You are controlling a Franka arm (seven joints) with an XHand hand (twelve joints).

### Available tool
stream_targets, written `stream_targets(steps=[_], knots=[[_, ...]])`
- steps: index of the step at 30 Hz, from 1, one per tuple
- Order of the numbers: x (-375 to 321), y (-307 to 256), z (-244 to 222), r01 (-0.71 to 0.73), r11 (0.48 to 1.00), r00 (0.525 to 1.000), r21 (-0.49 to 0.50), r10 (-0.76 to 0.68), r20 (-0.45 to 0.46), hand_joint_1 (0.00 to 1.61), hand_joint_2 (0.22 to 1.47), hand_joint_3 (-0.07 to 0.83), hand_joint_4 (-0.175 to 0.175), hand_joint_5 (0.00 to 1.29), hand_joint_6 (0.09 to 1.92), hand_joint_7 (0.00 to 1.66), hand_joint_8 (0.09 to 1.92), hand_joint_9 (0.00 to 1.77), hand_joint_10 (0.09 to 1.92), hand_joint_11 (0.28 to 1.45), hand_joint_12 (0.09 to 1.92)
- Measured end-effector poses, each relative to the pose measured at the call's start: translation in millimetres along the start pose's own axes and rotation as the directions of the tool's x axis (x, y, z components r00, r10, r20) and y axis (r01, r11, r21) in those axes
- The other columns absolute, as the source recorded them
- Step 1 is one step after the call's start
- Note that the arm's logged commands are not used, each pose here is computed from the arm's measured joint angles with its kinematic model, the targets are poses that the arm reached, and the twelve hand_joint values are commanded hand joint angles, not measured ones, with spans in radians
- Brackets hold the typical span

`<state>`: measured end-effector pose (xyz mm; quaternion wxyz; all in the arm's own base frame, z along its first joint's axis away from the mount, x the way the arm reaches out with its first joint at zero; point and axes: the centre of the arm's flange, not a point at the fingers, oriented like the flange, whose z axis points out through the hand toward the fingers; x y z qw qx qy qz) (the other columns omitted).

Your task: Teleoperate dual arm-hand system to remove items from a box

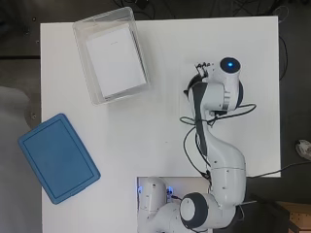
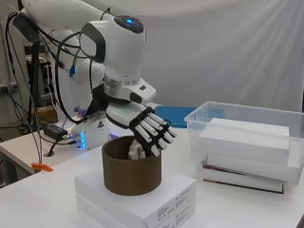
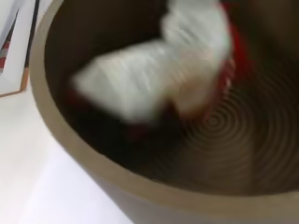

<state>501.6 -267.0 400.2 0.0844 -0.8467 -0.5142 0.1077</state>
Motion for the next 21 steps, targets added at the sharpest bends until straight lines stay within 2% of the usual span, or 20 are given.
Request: stream_targets(steps=[2,5,8,12,17,21], knots=[[8,-1,-2,-0.004,0.999,1.000,-0.036,0.005,0.023,0.01,0.76,0.005,0.002,0.11,0.09,0.13,0.09,0.27,0.09,0.47,0.09],[10,-10,-15,-0.024,0.993,0.999,-0.114,0.027,0.025,0.00,0.79,0.011,0.020,0.16,0.09,0.15,0.09,0.28,0.09,0.47,0.09],[19,-25,-47,-0.048,0.977,0.999,-0.209,0.049,0.001,0.00,0.82,0.015,0.031,0.22,0.09,0.17,0.09,0.27,0.09,0.45,0.09],[31,-51,-94,-0.116,0.955,0.993,-0.274,0.107,-0.048,0.00,0.85,0.017,0.021,0.21,0.09,0.21,0.09,0.28,0.09,0.44,0.09],[55,-117,-163,-0.241,0.914,0.968,-0.325,0.202,-0.152,0.01,0.86,-0.001,0.006,0.23,0.09,0.39,0.09,0.46,0.09,0.50,0.09],[70,-164,-186,-0.329,0.898,0.937,-0.293,0.272,-0.220,0.02,0.83,-0.013,0.007,0.20,0.09,0.42,0.09,0.49,0.09,0.53,0.09]])
